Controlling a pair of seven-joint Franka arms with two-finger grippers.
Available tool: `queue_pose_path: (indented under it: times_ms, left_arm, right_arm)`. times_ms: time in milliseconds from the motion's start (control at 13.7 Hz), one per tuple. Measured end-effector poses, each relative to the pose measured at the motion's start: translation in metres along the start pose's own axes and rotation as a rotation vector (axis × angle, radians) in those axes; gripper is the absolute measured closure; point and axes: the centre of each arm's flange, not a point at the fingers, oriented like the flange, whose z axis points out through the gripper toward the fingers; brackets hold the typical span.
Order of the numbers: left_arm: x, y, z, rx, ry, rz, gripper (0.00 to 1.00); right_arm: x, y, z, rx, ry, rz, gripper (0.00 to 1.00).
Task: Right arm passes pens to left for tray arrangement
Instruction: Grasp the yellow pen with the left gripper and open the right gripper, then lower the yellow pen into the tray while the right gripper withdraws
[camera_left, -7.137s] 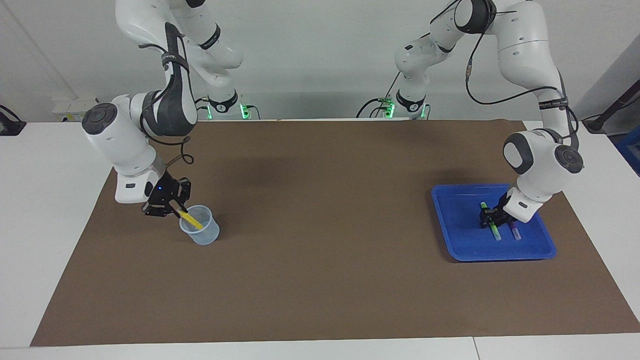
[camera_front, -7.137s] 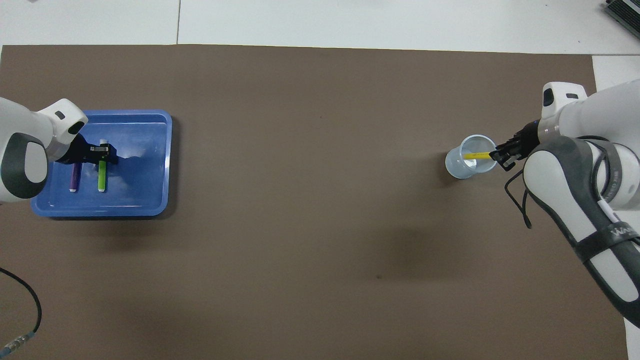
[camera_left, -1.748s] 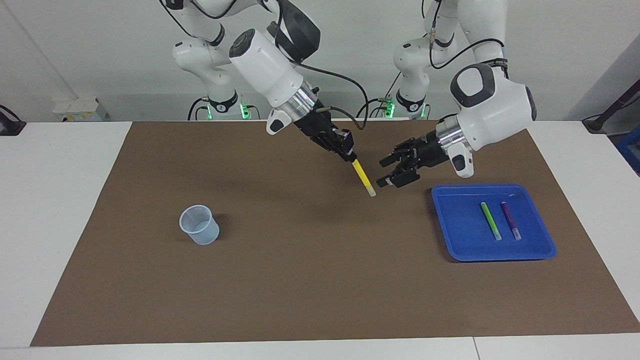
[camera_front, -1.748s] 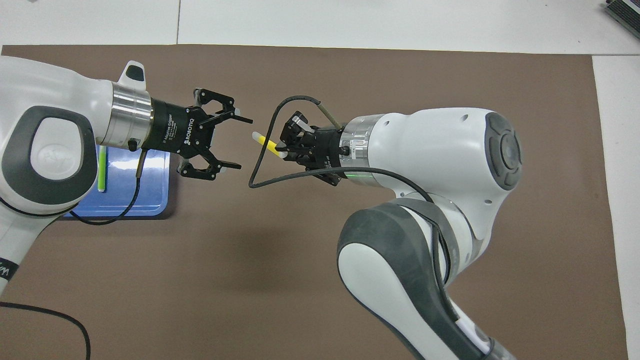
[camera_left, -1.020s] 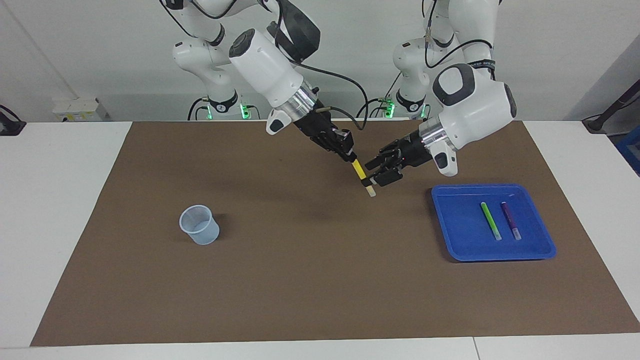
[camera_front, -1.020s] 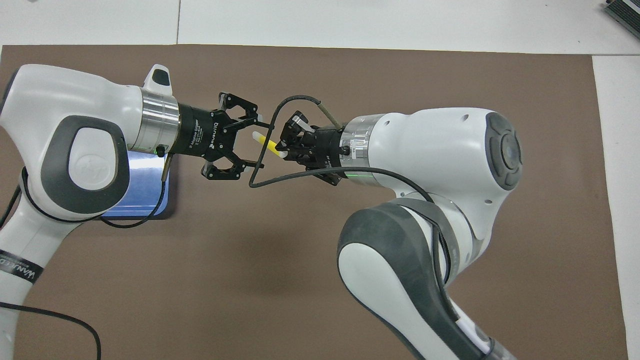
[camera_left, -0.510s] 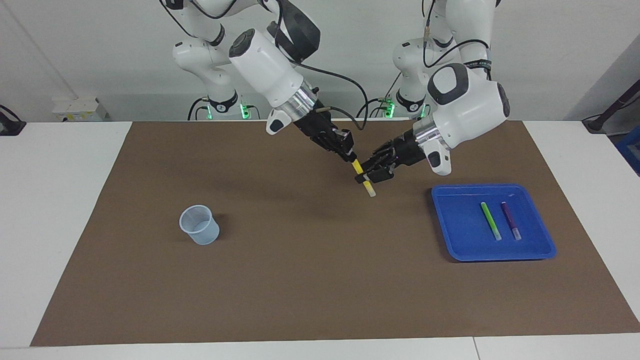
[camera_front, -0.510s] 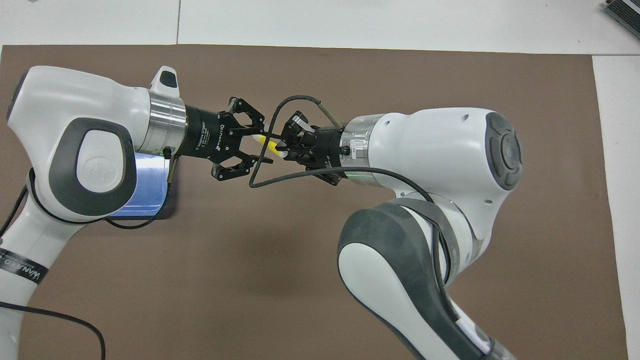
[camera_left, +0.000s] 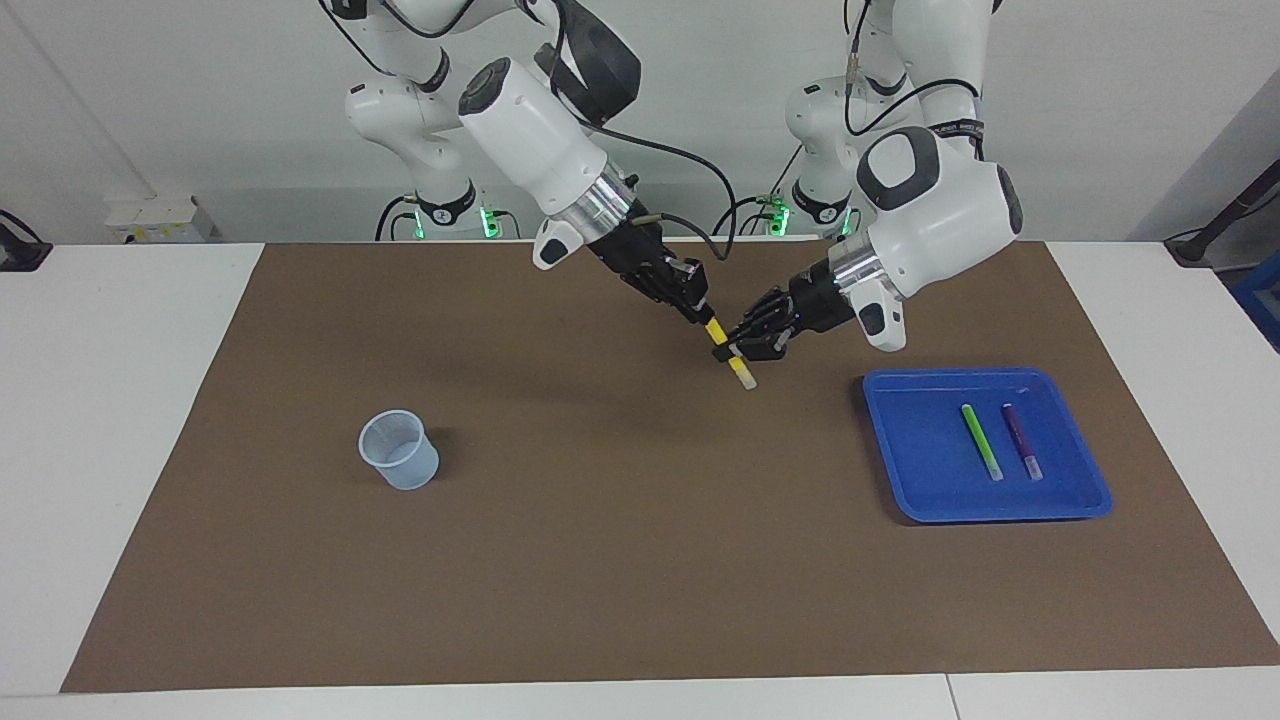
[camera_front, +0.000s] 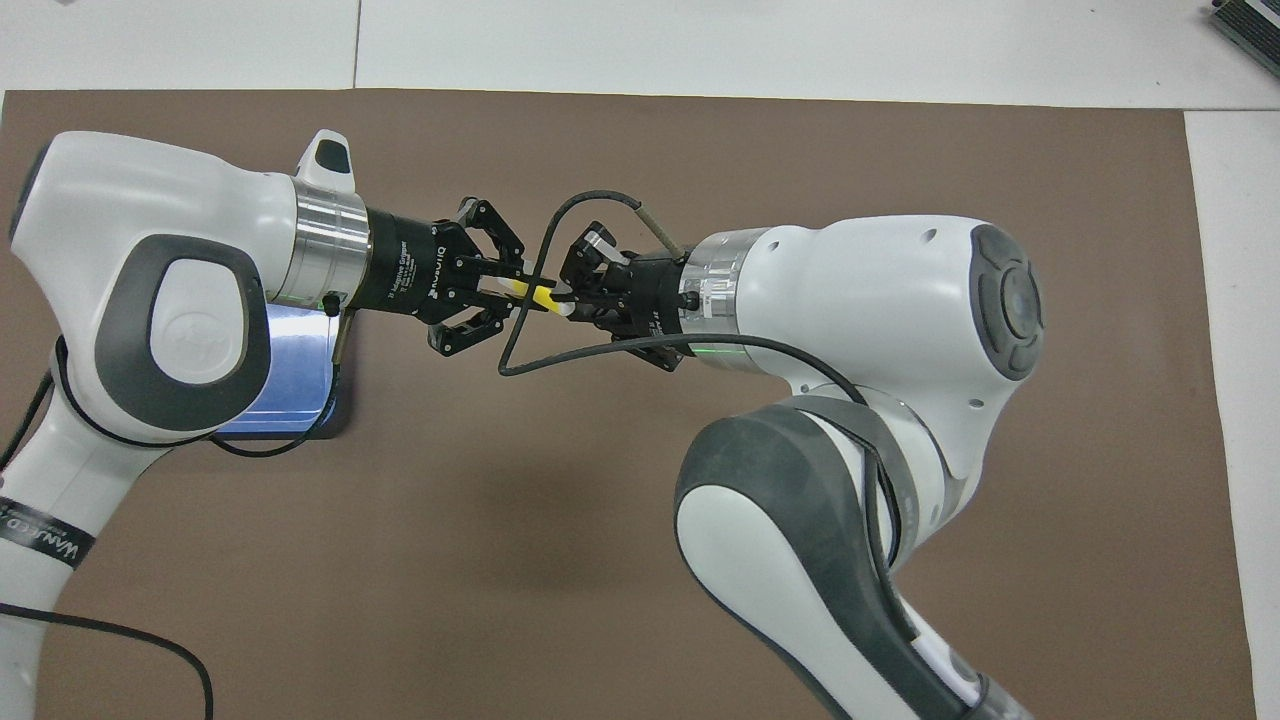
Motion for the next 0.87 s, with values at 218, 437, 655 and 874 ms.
queue_pose_path:
  times_ms: [218,437,655,874]
  left_arm:
    - [0.004,0.000,-0.003,-0.003,0.002,-0.005,0.83]
    - [0.015,-0.006,-0.011,0.027,-0.013,0.028,0.83]
    - [0.027,-0.014,-0.019,0.089,0.004,0.170,0.83]
    - [0.036,-0.021,-0.019,0.198,0.111,0.352,0.83]
  right_arm:
    - [0.010,0.003,-0.005,-0.005,0.005,0.015,0.42]
    - [0.028,0.008,-0.017,-0.027,0.002,0.024,0.07]
    - [0.050,0.019,-0.045,-0.079,-0.026,-0.071,0.00]
    - [0.079,0.041,-0.081,-0.160,-0.057,-0.231,0.00]
